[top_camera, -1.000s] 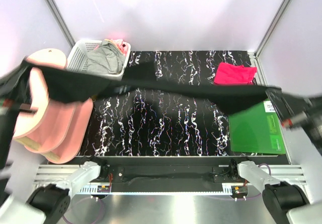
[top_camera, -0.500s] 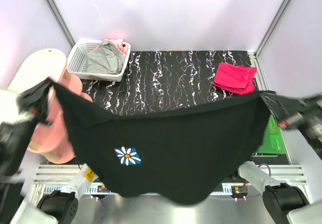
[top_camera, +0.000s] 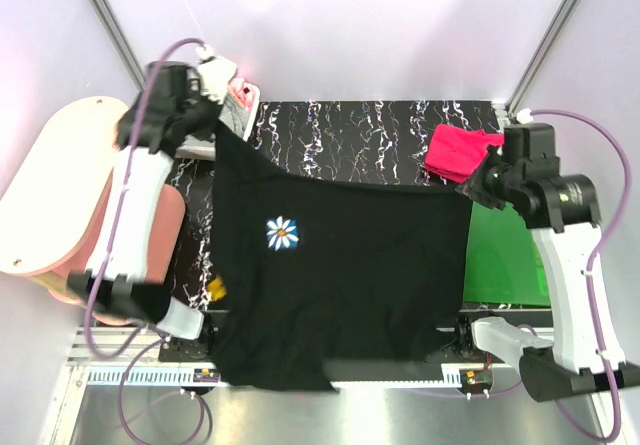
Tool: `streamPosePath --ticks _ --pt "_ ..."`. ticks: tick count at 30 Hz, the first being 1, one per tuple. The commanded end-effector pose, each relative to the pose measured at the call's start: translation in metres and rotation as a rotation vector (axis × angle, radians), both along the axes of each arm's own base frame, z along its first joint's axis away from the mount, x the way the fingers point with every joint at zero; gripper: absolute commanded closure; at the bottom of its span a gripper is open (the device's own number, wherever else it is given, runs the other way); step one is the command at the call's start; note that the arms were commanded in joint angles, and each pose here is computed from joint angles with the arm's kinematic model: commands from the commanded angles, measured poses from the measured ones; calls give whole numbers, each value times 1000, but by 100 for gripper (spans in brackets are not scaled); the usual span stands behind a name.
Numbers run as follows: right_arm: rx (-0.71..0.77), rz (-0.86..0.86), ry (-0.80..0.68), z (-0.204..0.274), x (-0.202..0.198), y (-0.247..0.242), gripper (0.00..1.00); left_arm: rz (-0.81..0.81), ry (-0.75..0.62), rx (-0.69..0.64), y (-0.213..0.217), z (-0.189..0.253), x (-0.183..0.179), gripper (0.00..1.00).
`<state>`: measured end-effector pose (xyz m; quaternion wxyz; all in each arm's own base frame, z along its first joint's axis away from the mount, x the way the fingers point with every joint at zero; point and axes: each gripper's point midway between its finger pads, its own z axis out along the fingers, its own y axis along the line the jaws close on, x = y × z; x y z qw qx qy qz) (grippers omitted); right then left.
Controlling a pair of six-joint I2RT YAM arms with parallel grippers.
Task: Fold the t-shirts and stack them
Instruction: Flatten the tshirt out
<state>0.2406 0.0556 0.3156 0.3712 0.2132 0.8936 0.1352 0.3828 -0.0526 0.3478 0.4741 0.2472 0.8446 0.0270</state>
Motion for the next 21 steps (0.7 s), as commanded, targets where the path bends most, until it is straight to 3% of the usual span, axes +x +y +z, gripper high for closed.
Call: streamPosePath --ticks 1,8,14,21 --pt "-99 -76 -114 10 49 -19 100 31 -106 135 2 16 50 100" --pt "-174 -105 1 -39 110 -21 100 44 -36 159 -13 -29 109 100" --pt "-205 -104 104 -84 150 -18 100 52 -52 173 -15 -36 129 100" --pt "-231 -125 137 -102 179 -27 100 73 -49 238 -15 -50 148 100"
